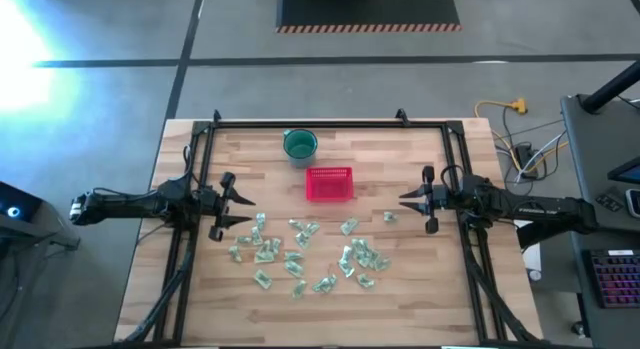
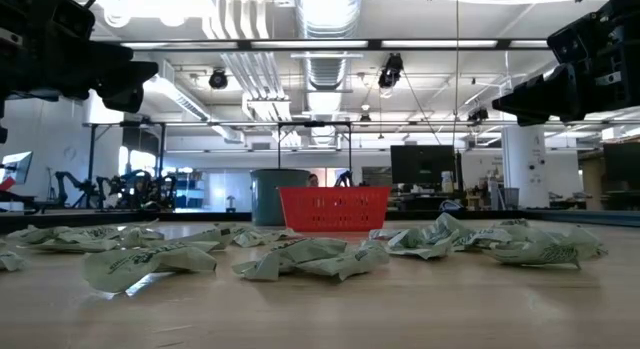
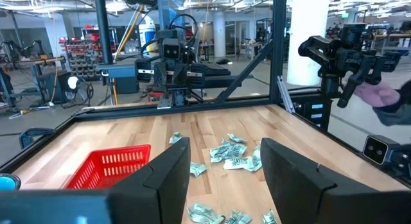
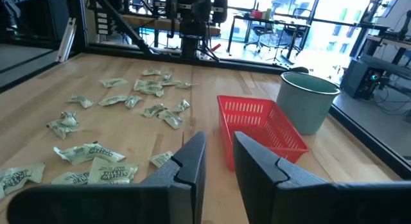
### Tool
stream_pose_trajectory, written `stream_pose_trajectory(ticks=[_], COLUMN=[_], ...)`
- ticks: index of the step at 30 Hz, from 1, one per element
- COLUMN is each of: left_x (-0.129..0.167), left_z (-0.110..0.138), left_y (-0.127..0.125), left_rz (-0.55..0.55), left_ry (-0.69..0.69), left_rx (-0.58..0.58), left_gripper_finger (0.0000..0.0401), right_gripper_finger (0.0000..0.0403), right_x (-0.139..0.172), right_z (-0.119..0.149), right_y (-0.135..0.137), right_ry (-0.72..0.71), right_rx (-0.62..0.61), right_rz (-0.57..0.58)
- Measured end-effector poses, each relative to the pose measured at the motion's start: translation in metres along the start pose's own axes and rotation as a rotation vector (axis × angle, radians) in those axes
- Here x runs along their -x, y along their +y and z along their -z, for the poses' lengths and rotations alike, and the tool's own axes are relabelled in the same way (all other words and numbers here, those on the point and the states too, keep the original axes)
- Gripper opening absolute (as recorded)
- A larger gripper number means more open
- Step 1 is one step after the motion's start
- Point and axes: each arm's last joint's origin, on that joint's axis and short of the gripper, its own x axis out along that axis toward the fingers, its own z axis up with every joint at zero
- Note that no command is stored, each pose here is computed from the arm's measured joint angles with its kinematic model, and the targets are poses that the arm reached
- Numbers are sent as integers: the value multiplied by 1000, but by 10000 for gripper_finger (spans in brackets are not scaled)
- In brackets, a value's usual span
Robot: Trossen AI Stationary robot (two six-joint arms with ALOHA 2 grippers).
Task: Pick and place items into bin
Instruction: Put the light green stevia packet into the red bin
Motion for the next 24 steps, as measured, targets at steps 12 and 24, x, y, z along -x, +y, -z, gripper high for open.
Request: stream_pose_trajectory(ticks=[12,24], left_x=[0,0], left_z=[0,0], left_y=[0,0], left_rz=[0,0], left_ry=[0,-1], left_rx=[0,0], left_gripper_finger=[173,173], right_gripper_finger=[68,68], right_x=[0,0], right_z=[0,-1], right_y=[0,0], right_ry=[-1,-15], right_rx=[94,-256], right_rz=[0,-1])
